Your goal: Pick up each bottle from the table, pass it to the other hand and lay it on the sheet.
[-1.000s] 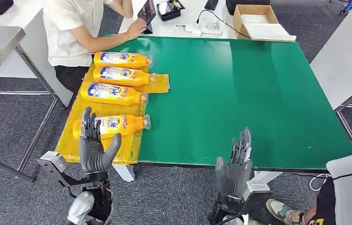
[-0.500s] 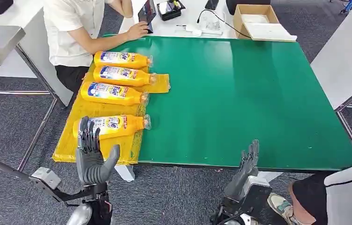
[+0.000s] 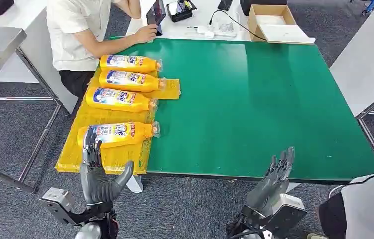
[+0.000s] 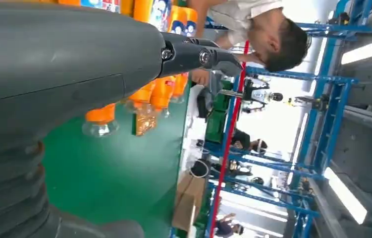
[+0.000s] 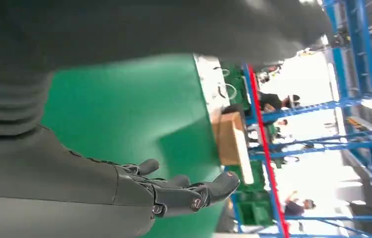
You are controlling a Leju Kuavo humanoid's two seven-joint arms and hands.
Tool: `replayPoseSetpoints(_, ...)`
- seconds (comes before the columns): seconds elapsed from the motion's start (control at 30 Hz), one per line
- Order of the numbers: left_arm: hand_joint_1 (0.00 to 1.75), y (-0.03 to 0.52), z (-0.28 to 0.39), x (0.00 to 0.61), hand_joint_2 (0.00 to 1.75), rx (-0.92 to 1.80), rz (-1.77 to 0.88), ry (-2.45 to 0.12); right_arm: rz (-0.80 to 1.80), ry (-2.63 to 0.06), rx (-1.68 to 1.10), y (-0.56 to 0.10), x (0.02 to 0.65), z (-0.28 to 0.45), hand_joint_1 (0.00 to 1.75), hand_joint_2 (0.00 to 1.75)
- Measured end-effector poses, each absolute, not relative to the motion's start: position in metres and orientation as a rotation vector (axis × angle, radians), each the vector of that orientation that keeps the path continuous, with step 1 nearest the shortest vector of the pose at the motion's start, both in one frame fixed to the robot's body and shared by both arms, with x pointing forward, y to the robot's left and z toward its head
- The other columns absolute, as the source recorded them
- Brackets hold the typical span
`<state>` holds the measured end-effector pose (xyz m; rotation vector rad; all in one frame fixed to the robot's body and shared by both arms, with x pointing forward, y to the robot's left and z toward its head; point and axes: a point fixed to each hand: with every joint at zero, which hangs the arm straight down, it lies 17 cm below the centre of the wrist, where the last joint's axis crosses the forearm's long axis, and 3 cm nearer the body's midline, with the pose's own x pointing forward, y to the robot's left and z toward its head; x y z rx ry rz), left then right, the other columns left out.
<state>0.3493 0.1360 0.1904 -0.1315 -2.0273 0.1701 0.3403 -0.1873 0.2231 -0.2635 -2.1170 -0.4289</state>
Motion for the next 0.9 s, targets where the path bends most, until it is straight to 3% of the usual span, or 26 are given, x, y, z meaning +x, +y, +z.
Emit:
replayPoseSetpoints(0.17, 0.0, 0.134, 0.182, 0.344, 1.75, -0.14, 0.16, -2.004, -0.329, -2.148, -0.28, -0.176, 0.341, 0.222, 0.0, 1.75)
replayPoseSetpoints(0.37, 0.0, 0.128, 0.154, 0.341, 1.75, -0.293, 0.227, -1.831, -0.31, -2.011, -0.028, -0.154, 0.352, 0.184, 0.0, 1.75)
replayPoseSetpoints(0.4, 0.0, 0.128, 0.151, 0.34, 1.75, -0.293, 0.228, -1.822, -0.301, -2.005, -0.028, -0.154, 0.353, 0.181, 0.0, 0.0)
replayPoseSetpoints(0.43, 0.0, 0.129, 0.15, 0.339, 1.75, -0.29, 0.229, -1.818, -0.295, -2.002, -0.029, -0.154, 0.353, 0.179, 0.0, 0.0)
replayPoseSetpoints(0.47, 0.0, 0.129, 0.149, 0.339, 0.0, -0.282, 0.225, -1.817, -0.281, -1.997, -0.034, -0.154, 0.353, 0.176, 0.0, 0.0)
replayPoseSetpoints(0.5, 0.0, 0.13, 0.148, 0.338, 0.0, -0.267, 0.217, -1.819, -0.265, -1.996, -0.051, -0.154, 0.353, 0.175, 0.0, 0.0)
replayPoseSetpoints(0.53, 0.0, 0.131, 0.147, 0.338, 1.75, -0.248, 0.213, -1.819, -0.248, -1.993, -0.076, -0.154, 0.353, 0.173, 0.0, 0.0)
replayPoseSetpoints(0.9, 0.0, 0.136, 0.15, 0.33, 1.75, -0.155, 0.168, -1.882, -0.292, -1.978, -0.033, -0.163, 0.35, 0.173, 0.0, 0.0)
